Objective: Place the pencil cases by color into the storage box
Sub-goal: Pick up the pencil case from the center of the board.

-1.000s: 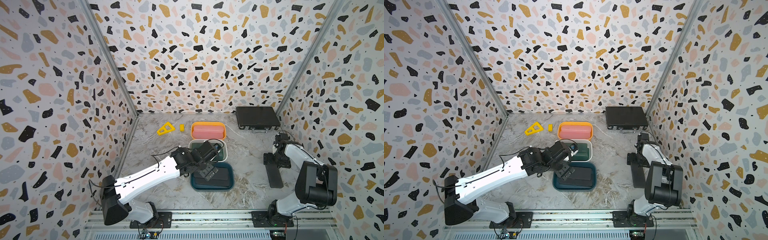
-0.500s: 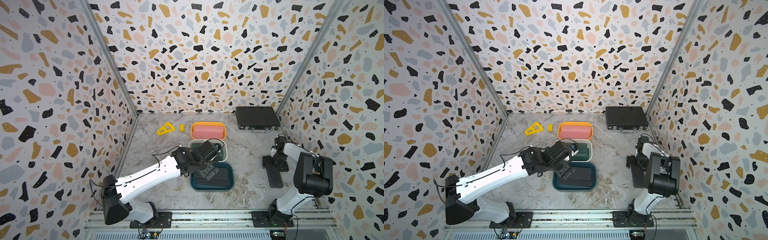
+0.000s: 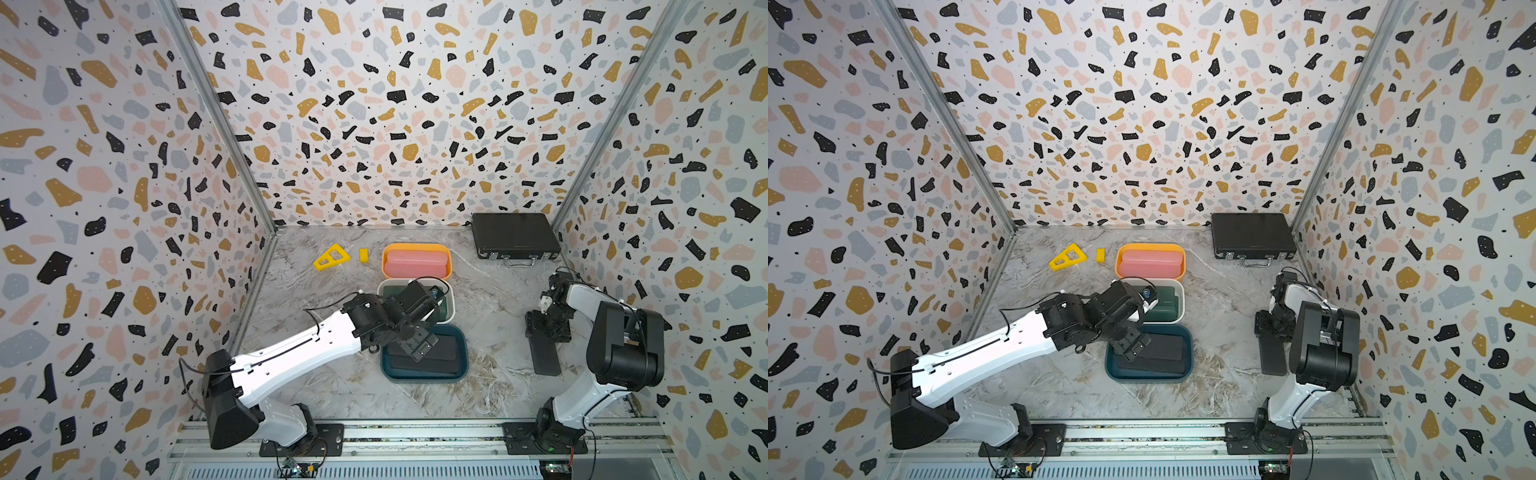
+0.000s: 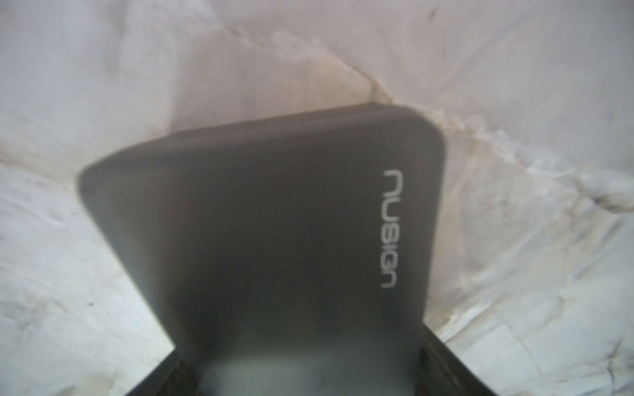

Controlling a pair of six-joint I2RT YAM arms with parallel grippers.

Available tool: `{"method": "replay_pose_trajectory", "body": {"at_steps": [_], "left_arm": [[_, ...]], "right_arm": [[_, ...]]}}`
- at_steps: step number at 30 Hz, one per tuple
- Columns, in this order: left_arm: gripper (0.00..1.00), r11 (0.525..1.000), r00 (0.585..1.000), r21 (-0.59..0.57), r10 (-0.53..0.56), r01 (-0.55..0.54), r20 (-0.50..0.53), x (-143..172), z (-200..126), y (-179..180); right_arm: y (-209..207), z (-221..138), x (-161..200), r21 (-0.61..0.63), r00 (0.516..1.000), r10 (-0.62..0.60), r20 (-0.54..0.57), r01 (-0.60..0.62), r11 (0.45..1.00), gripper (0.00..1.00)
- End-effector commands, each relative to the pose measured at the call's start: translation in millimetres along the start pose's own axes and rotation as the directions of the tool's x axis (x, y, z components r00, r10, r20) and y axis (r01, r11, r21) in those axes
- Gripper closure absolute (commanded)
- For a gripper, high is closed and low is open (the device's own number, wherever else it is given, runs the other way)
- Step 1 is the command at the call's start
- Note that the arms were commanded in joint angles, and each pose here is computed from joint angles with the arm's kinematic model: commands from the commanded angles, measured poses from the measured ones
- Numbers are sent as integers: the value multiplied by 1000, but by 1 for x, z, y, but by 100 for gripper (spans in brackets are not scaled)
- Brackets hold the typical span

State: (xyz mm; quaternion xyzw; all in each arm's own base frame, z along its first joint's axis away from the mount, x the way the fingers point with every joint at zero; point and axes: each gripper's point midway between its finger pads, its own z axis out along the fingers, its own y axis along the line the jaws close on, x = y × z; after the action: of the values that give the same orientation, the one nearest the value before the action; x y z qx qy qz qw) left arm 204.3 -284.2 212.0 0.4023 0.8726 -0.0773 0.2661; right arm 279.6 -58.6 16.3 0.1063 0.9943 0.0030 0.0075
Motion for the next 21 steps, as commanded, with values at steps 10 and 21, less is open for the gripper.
{"method": "replay_pose_trajectory", "body": {"at_steps": [10, 21], "left_arm": [[0, 1000, 999, -3, -28, 29, 28, -3, -6, 3], [0, 997, 996, 9, -78, 78, 45, -2, -10, 8]], "right_arm": [[10, 0, 7, -53, 999, 8, -32, -9, 999, 45], [24, -36, 2, -134, 999, 10, 51, -3, 991, 49]]}}
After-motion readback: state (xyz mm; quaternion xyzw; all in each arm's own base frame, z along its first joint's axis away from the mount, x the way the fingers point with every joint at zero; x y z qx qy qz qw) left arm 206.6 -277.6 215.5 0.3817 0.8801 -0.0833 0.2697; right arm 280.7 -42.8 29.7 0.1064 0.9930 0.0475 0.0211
